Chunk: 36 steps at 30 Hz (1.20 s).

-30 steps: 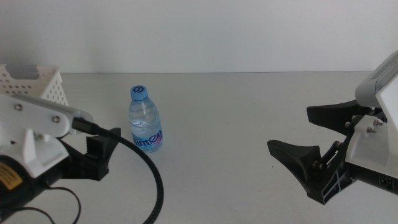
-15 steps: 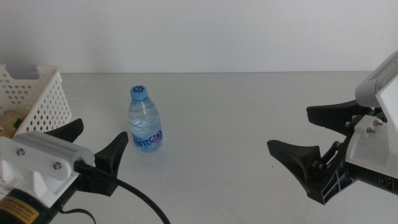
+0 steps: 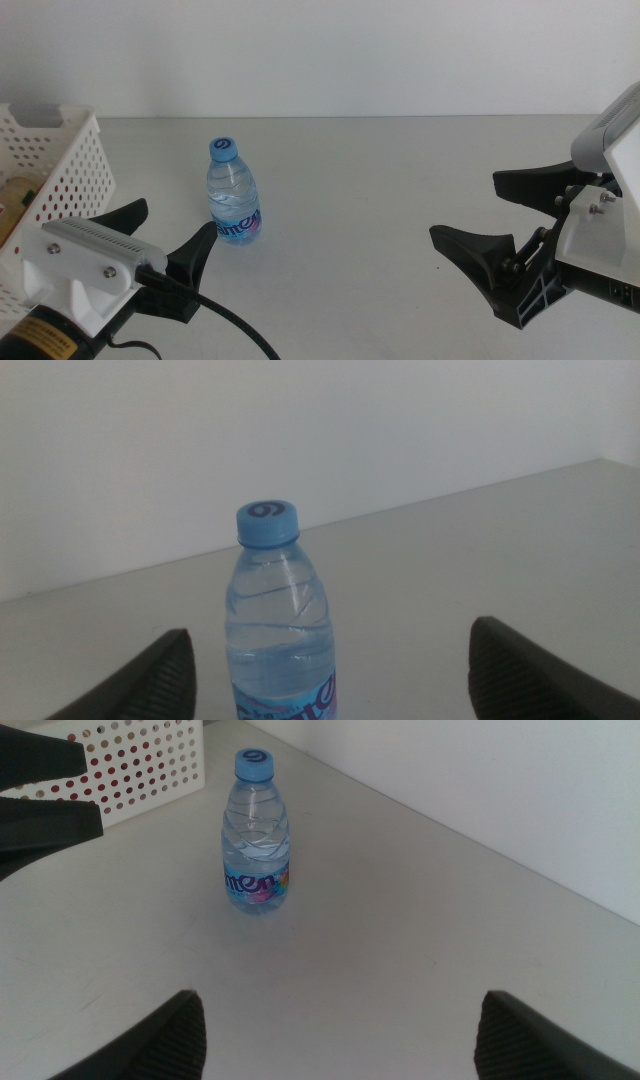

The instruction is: Use arms to grab the bottles and put them into the dustbin to the left of the table.

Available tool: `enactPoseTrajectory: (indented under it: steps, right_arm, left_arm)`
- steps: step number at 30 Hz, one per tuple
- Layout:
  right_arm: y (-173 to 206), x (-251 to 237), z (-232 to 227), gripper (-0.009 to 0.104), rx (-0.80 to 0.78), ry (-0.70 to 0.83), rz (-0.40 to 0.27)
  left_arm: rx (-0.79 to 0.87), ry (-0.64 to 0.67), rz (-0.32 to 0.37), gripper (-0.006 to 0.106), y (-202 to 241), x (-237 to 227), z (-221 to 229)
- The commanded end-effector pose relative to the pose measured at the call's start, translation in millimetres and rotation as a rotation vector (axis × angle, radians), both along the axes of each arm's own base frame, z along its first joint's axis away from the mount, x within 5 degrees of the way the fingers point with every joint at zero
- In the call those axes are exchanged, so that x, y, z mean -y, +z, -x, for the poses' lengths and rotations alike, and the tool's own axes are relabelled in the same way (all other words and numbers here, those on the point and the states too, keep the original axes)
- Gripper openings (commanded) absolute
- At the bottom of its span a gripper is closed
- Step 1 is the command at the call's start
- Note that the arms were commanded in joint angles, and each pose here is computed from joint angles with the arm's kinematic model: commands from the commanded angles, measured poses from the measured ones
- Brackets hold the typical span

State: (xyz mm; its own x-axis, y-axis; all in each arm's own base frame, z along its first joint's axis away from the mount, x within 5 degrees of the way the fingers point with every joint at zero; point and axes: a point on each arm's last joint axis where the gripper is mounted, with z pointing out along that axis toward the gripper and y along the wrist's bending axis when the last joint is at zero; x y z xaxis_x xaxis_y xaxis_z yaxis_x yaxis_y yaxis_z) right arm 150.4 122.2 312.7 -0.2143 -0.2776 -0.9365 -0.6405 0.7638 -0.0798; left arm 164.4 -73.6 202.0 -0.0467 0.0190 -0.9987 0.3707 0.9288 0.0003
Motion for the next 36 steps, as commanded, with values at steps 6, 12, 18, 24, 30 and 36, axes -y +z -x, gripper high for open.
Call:
enactPoseTrajectory:
  steps: [6,12,18,24,30,36]
  right_arm:
    - [16.9,-0.6,-1.3,0.073,0.094,0.009,-0.054]
    - [16.9,-0.6,-1.3,0.073,0.094,0.009,-0.054]
    - [16.9,-0.6,-1.3,0.073,0.094,0.009,-0.054]
    - [16.9,-0.6,-1.3,0.073,0.094,0.009,-0.054]
    - [16.9,-0.6,-1.3,0.073,0.094,0.009,-0.054]
    - [16.9,-0.6,-1.3,0.073,0.094,0.009,-0.054]
  left_arm:
    - [0.105,-0.060,0.048,0.094,11.1,13.1,-12.8]
    - [0.061,-0.016,0.055,0.094,9.1,26.9,-49.5]
    - [0.027,0.041,0.055,0.092,-1.3,27.6,-91.9]
    - [-0.022,0.009,0.058,0.090,-20.0,25.9,-125.2]
    - [-0.051,0.003,0.047,0.090,-38.4,28.7,-151.7]
    - [-0.062,0.010,0.051,0.078,-48.8,31.8,-164.2]
